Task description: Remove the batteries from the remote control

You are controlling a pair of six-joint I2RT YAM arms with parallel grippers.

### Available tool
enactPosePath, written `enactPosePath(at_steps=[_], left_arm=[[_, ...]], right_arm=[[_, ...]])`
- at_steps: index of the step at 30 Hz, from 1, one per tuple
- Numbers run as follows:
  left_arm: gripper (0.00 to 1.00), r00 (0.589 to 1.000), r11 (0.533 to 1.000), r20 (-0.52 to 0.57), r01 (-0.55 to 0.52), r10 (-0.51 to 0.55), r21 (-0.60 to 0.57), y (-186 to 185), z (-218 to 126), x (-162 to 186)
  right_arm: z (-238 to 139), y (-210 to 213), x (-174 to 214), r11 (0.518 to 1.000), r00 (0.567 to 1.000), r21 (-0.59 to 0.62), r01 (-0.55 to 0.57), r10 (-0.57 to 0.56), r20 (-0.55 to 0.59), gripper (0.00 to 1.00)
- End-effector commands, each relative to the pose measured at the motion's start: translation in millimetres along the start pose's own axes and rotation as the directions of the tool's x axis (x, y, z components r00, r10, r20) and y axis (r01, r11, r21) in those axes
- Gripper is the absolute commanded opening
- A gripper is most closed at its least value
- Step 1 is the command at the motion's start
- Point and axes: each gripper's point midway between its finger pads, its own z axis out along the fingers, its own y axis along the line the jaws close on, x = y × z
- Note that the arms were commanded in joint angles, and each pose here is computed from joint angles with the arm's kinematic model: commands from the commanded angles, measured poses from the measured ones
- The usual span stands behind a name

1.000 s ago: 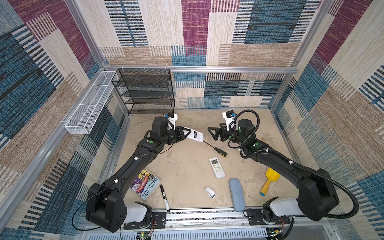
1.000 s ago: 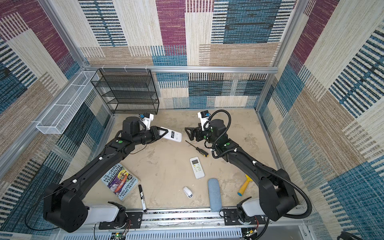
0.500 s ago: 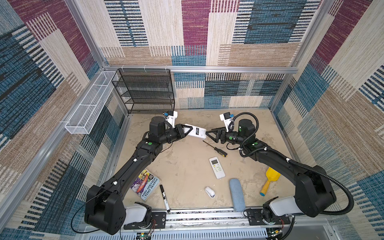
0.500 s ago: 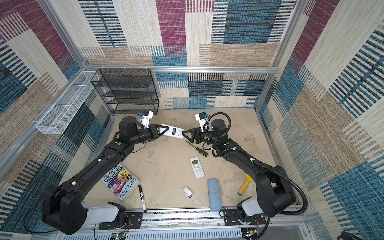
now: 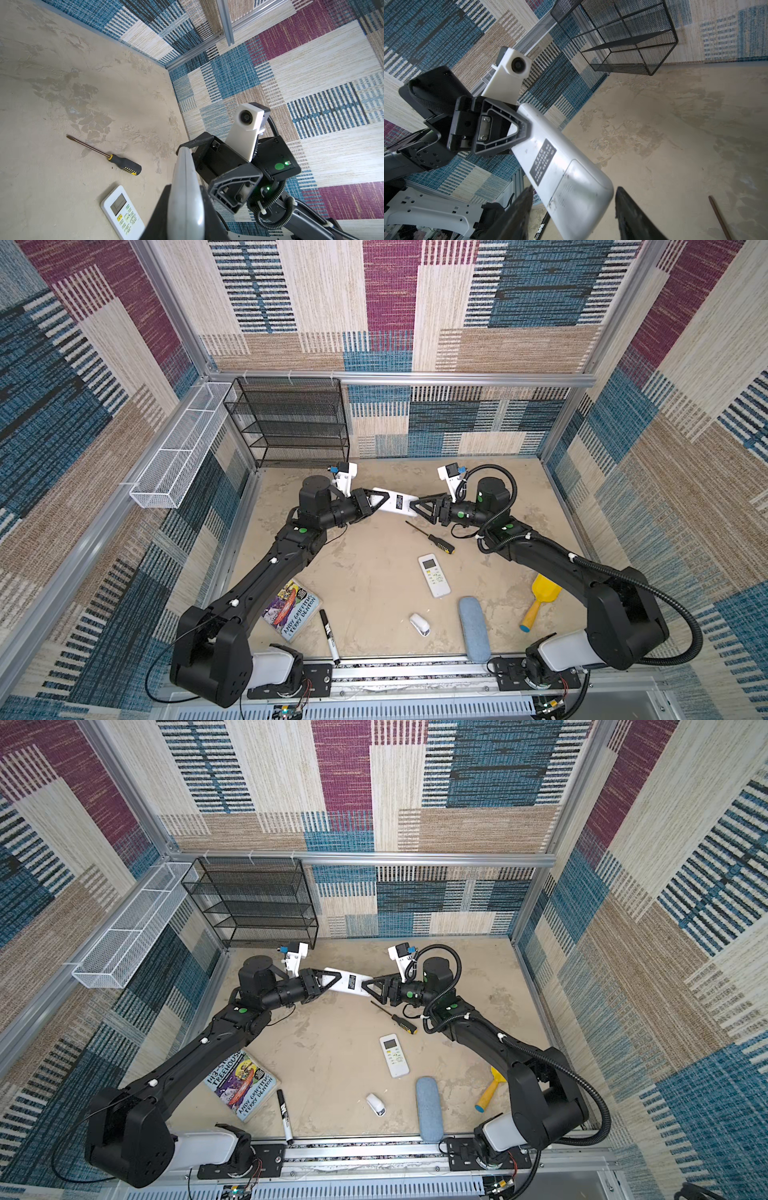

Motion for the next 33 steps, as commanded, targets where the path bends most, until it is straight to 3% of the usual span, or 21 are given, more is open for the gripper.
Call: enactPosePath(at_steps=[1, 25, 33], left_arm=[[0.0, 1.0, 0.997, 0.027, -0.018, 0.016, 0.079, -17.2, -0.1, -7.6], [0.0, 0.999, 0.991, 0.038, -0.019, 0.014, 0.132, -28.6, -4.7, -8.0], [0.0, 0.999, 0.991, 0.044, -0.019, 0.013, 0.133, -30.5, -6.2, -9.1]], right_arm=[[1.5, 9.8, -6.1, 0.999, 1.0, -0.05, 0.007, -0.006, 0.008, 0.63], [4.9, 5.3, -8.8, 0.999, 1.0, -0.039, -0.001, 0.001, 0.016, 0.38], [4.1, 3.6, -9.1, 1.0, 1.0, -0.026, 0.003, -0.003, 0.021, 0.43]])
